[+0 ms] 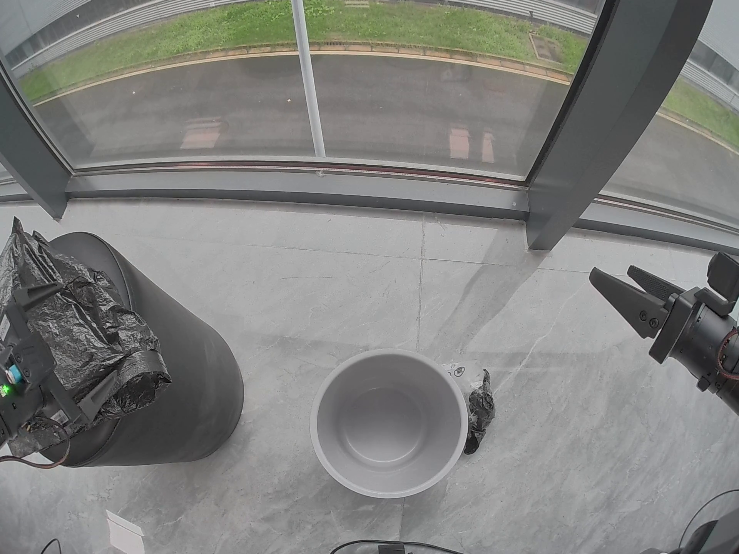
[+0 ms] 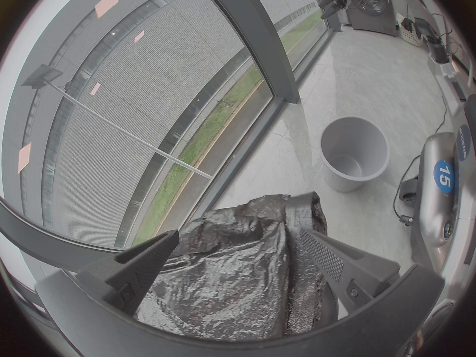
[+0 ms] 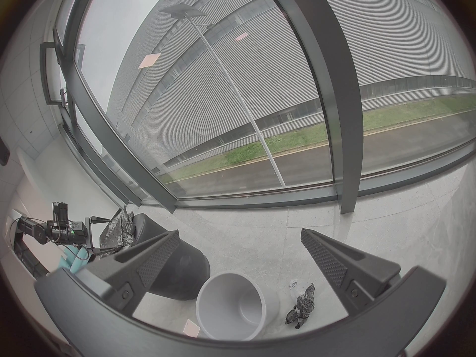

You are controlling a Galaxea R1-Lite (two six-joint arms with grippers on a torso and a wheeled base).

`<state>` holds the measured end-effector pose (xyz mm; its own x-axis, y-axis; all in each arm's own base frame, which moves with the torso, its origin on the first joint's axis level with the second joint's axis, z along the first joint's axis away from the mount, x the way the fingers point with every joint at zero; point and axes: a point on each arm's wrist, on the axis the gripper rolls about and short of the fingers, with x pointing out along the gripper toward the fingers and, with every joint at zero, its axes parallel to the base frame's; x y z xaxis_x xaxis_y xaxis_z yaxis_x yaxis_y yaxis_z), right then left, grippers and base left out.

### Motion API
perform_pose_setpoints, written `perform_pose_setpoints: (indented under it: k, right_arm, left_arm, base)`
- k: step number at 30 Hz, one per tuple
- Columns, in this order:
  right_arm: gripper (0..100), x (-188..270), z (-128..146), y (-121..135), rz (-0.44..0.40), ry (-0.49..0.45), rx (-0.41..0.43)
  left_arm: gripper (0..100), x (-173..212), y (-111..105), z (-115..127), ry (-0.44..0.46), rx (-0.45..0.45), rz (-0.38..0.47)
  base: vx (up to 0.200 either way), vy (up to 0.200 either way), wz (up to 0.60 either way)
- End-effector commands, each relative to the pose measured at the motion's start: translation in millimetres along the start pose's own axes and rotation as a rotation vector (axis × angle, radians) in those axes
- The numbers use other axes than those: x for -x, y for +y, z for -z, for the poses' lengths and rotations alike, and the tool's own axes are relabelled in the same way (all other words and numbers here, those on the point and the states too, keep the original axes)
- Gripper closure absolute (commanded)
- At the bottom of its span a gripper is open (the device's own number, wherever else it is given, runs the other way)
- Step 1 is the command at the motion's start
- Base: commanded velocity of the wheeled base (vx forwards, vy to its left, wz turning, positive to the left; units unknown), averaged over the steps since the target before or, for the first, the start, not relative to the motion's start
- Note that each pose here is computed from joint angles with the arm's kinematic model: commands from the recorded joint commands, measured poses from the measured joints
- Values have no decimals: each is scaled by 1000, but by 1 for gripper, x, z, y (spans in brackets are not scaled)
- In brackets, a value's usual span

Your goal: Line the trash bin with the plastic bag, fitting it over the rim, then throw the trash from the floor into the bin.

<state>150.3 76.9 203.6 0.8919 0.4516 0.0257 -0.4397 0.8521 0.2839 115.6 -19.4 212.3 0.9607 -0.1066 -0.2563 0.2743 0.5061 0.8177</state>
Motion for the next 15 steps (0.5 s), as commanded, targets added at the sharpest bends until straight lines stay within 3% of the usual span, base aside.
perform_pose_setpoints:
  k: [1,9,15]
  right_arm:
    - [0,-5,5,-1,6,28,0]
    - [0,-9,9,-3,15,48,-2]
    - [0,-12,11,-4,22,60,-2]
  left_arm:
    - [0,-10,-9,3,25,-12,56]
    - [0,-17,-12,1,27,-16,83]
    - [0,-34,-13,0,64,-10,53]
  base:
    - [0,0,0]
    - [0,0,0]
    - [0,0,0]
